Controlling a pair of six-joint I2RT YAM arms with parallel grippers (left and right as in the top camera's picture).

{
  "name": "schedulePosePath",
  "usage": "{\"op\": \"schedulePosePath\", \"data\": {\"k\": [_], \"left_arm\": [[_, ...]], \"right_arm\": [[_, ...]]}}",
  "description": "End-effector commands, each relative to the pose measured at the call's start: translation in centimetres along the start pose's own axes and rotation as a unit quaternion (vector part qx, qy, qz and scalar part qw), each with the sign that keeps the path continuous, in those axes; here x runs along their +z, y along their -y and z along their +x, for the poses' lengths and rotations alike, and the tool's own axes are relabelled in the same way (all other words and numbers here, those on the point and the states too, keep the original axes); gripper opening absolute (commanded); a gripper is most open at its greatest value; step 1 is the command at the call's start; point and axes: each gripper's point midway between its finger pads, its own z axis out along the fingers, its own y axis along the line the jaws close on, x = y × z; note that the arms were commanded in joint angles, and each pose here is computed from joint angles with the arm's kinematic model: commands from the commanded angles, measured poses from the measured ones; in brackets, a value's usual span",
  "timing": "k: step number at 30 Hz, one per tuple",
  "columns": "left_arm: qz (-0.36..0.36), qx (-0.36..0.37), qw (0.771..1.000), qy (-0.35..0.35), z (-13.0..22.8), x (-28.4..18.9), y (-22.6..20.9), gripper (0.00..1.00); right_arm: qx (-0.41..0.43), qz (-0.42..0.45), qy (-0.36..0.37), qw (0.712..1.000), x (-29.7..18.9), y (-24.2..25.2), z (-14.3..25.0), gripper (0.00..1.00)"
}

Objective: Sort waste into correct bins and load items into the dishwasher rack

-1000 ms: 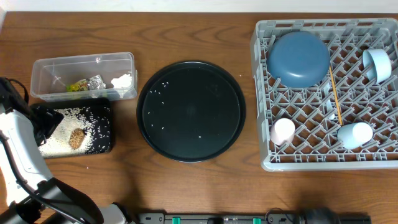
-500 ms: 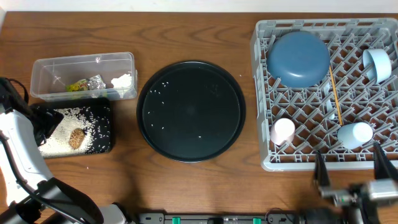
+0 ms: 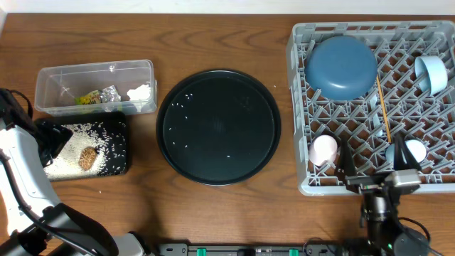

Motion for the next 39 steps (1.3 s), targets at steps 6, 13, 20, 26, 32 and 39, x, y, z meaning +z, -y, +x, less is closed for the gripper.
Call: {"op": "schedulePosePath", "data": {"k": [6, 13, 20, 26, 32, 39], "left_arm": [[-0.008, -0.005, 1.0, 0.006, -0.2, -0.2, -0.4, 0.98], [-0.008, -0.005, 1.0, 0.006, -0.2, -0.2, -0.4, 0.98], [-0.008, -0.005, 1.0, 0.006, -0.2, -0.2, -0.4, 0.98], [-0.008, -0.005, 1.0, 0.006, -0.2, -0.2, -0.4, 0.98], [-0.008, -0.005, 1.0, 0.006, -0.2, -0.2, -0.4, 0.98], [-0.008, -0.005, 1.0, 0.006, -0.2, -0.2, -0.4, 0.98]], "right_arm": [[0.029, 0.017, -0.025, 0.999, -0.1, 0.7, 5.4, 0.99], [0.017, 0.025, -0.108, 0.994, -0.6, 1.0, 9.4, 0.99], [-0.021, 0.026, -0.189, 0.981, -1.8, 1.3, 13.2, 0.99], [-0.026, 0.026, -0.189, 0.981, -1.8, 1.3, 13.2, 0.99], [-0.026, 0.026, -0.189, 0.981, -1.8, 1.3, 13.2, 0.99], [-0.026, 0.026, -0.19, 0.981, -1.8, 1.3, 13.2, 0.99]]}}
